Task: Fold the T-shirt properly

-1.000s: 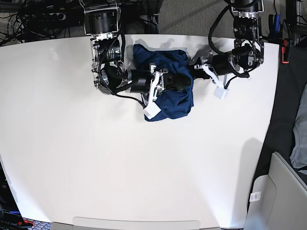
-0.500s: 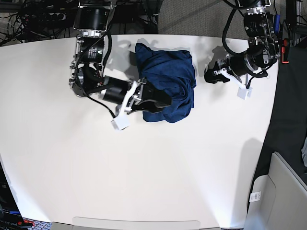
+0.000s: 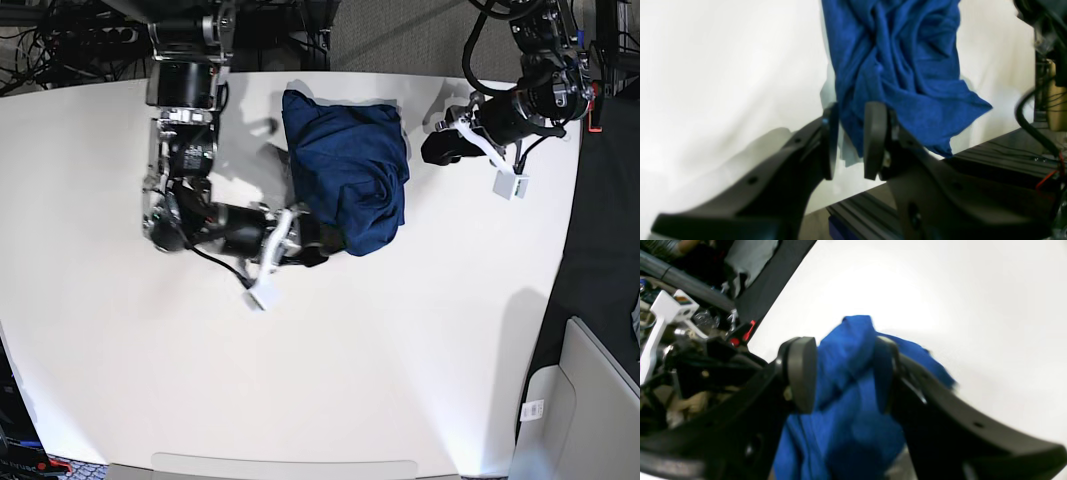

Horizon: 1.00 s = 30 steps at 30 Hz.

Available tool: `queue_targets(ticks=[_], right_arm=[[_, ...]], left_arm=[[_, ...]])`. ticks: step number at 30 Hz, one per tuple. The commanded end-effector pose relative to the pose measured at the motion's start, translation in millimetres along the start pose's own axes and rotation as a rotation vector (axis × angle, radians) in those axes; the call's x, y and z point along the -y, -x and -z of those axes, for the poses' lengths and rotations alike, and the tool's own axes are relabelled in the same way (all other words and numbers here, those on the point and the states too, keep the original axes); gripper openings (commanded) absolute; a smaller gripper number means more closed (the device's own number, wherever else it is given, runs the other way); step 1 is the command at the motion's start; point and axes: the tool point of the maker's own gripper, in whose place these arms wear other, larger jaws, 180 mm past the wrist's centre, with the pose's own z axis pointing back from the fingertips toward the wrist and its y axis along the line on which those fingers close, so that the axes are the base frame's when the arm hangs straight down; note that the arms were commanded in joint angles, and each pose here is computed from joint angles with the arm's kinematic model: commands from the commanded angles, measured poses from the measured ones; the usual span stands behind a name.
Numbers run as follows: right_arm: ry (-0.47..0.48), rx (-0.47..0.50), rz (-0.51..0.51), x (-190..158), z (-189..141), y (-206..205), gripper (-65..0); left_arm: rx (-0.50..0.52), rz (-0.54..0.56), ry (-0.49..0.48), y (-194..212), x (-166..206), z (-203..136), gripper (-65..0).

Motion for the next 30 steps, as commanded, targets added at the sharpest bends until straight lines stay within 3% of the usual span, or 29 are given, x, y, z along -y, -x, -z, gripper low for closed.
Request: queue_targets(ticks=[1, 9, 14, 20, 30], right_arm=[[-0.032, 0.054, -0.057, -12, 6, -31, -39.7], [-0.043, -0.021, -0.151, -25, 29, -43, -51.6], [-0.095, -0.053, -0.172, -41, 38, -33, -51.5], [-0.092, -0.096, -0.177, -40, 41, -18, -51.5], [-0.004, -0.162, -0.222, -26, 44, -10, -52.0]], left_arm=[[0.022, 0.02, 0.025, -8, 9, -4, -51.3], [-0.028, 0.092, 0.115, 7, 46, 3, -52.8], [-0.077, 0.103, 0.21, 20, 72, 11, -55.1], [-0.144, 0.128, 0.27, 40, 93, 20, -55.3], [-0.178, 0.138, 0.364, 51, 120, 22, -55.5]])
